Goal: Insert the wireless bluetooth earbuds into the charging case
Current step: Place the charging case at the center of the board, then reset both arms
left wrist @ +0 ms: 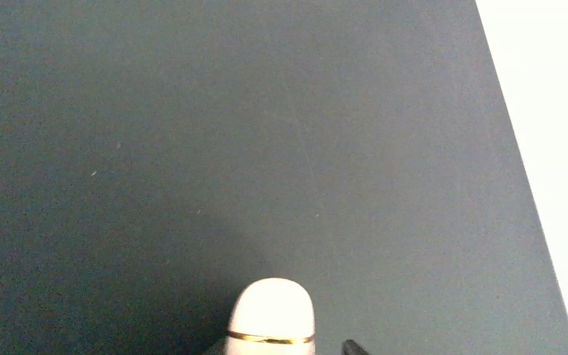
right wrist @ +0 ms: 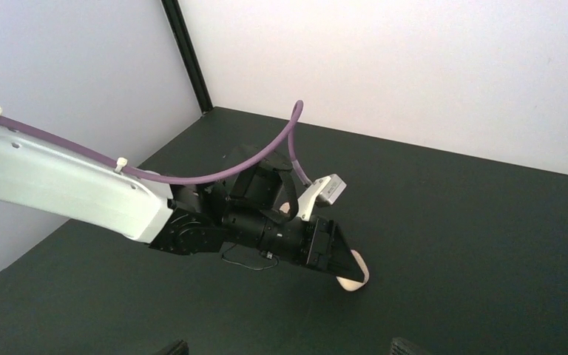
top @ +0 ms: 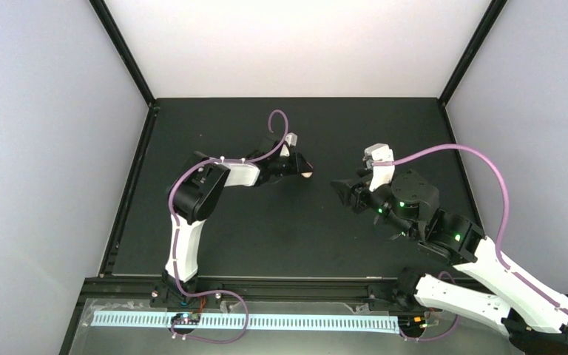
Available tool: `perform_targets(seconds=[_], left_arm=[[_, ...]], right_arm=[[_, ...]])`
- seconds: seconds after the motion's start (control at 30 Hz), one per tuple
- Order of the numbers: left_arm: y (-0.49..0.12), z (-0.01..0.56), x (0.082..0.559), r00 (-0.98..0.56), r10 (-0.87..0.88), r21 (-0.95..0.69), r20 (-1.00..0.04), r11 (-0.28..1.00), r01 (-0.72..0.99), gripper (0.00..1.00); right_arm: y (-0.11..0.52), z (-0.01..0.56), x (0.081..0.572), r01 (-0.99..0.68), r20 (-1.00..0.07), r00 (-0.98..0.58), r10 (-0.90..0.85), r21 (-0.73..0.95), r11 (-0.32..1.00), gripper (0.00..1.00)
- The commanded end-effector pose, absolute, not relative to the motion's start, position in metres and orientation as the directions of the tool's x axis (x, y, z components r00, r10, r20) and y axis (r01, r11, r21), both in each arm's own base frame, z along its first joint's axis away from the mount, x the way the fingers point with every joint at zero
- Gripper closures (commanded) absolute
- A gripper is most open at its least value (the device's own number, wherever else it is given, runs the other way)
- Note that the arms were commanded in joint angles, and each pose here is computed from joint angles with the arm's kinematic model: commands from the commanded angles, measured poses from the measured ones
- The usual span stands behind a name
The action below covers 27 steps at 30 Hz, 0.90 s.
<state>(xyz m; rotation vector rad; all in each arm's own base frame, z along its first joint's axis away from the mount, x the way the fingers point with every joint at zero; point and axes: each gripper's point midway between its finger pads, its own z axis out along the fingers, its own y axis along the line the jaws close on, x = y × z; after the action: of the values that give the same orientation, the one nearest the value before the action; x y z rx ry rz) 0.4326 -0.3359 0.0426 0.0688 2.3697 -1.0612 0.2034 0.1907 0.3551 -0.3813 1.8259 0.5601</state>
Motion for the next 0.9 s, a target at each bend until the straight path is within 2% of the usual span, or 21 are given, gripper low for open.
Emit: perform_targets(seconds=[0.0, 0.13, 0.23, 0.27, 0.47, 0.5, 0.53, 0.6, 0.63, 0.73, 0.87], left_arm=[[-0.323, 0.016, 0.432, -0.879, -0.151, -0.624, -0.453, 0.758, 0.192, 0.57], [-0.311, 0.014, 0.425, -0.878, -0.152, -0.594, -0.454, 0.786, 0.171, 0.33], [-0.298, 0.018, 0.415, -0.873, -0.161, -0.577, -0.461, 0.801, 0.157, 0.04], [-0.292, 0.02, 0.41, -0.872, -0.165, -0.57, -0.461, 0.808, 0.148, 0.02], [-0.259, 0.043, 0.378, -0.867, -0.167, -0.518, -0.47, 0.847, 0.117, 0.01], [-0.252, 0.046, 0.372, -0.872, -0.166, -0.502, -0.461, 0.859, 0.103, 0.01], [-0.246, 0.052, 0.367, -0.874, -0.168, -0.485, -0.455, 0.87, 0.086, 0.01], [-0.23, 0.059, 0.355, -0.887, -0.176, -0.435, -0.427, 0.9, 0.03, 0.01], [-0.223, 0.067, 0.351, -0.889, -0.179, -0.41, -0.422, 0.912, 0.011, 0.01], [-0.205, 0.094, 0.344, -0.874, -0.151, -0.335, -0.462, 0.942, 0.014, 0.01], [-0.19, 0.135, 0.337, -0.808, -0.128, -0.313, -0.575, 0.947, 0.073, 0.01]], right_arm=[[0.182, 0.372, 0.206, -0.496, -0.961, -0.274, 0.036, 0.173, 0.851, 0.3], [0.18, 0.374, 0.206, -0.491, -0.962, -0.269, 0.037, 0.17, 0.854, 0.3], [0.18, 0.374, 0.206, -0.493, -0.963, -0.268, 0.038, 0.17, 0.853, 0.3], [0.18, 0.374, 0.205, -0.493, -0.963, -0.268, 0.039, 0.172, 0.853, 0.3], [0.178, 0.381, 0.205, -0.495, -0.968, -0.245, 0.055, 0.173, 0.851, 0.27], [0.177, 0.383, 0.205, -0.492, -0.97, -0.237, 0.059, 0.172, 0.853, 0.24], [0.175, 0.385, 0.206, -0.483, -0.971, -0.226, 0.073, 0.177, 0.857, 0.15], [0.163, 0.39, 0.212, -0.424, -0.972, -0.204, 0.112, 0.191, 0.885, 0.04], [0.157, 0.392, 0.215, -0.387, -0.972, -0.191, 0.134, 0.2, 0.9, 0.01], [0.138, 0.398, 0.221, -0.291, -0.967, -0.142, 0.21, 0.243, 0.925, 0.0], [0.123, 0.401, 0.222, -0.231, -0.963, -0.095, 0.254, 0.269, 0.935, 0.0]])
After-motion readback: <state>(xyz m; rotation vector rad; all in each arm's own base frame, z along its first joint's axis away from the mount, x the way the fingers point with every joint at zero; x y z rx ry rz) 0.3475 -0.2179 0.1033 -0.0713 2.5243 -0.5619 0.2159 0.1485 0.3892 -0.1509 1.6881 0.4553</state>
